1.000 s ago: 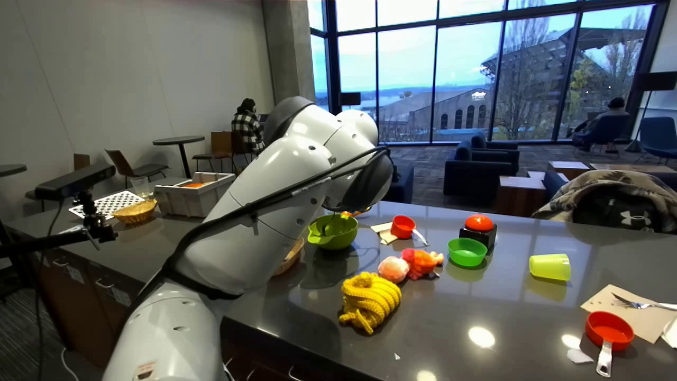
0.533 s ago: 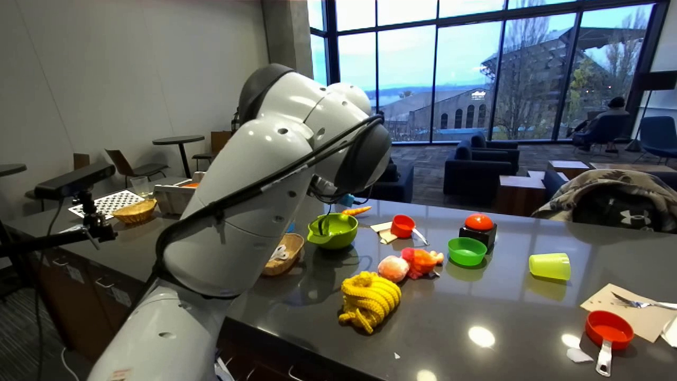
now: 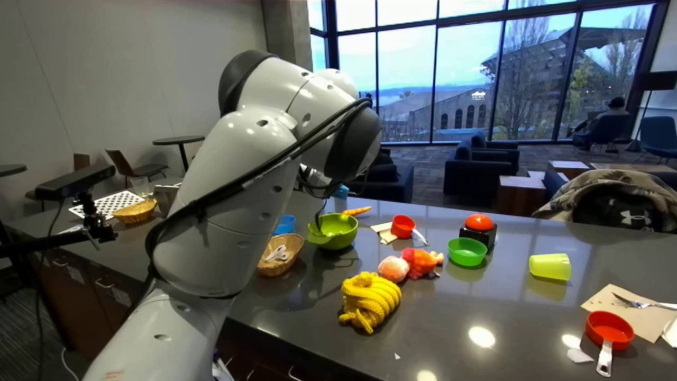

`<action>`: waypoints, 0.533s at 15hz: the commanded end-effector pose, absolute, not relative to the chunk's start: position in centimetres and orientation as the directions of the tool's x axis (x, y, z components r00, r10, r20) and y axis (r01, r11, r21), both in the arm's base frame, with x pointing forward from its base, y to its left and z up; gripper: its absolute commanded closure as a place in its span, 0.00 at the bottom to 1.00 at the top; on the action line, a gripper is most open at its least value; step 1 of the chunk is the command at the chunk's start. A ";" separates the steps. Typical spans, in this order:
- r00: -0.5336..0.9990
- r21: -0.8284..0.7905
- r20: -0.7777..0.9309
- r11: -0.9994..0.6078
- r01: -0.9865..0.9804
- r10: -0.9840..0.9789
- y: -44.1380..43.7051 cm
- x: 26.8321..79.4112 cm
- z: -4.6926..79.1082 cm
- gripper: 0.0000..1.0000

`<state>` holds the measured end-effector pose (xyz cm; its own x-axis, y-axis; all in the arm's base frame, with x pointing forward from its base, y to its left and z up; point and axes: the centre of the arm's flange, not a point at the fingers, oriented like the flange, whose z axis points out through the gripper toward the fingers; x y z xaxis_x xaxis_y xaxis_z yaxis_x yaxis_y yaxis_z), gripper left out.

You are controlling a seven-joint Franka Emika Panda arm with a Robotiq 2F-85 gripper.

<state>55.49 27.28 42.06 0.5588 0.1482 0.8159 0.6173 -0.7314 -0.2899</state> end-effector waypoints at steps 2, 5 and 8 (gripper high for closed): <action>0.539 -0.259 0.829 -0.750 0.608 0.151 25.9 54.7 41.0 0.99; 0.539 -0.260 0.832 -0.767 0.587 0.130 25.3 55.7 40.2 0.99; 0.524 -0.248 0.843 -0.773 0.584 0.125 25.0 56.1 40.5 0.99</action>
<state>56.11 25.00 40.12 0.5538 0.1237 0.8234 0.5811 -0.7657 -0.2758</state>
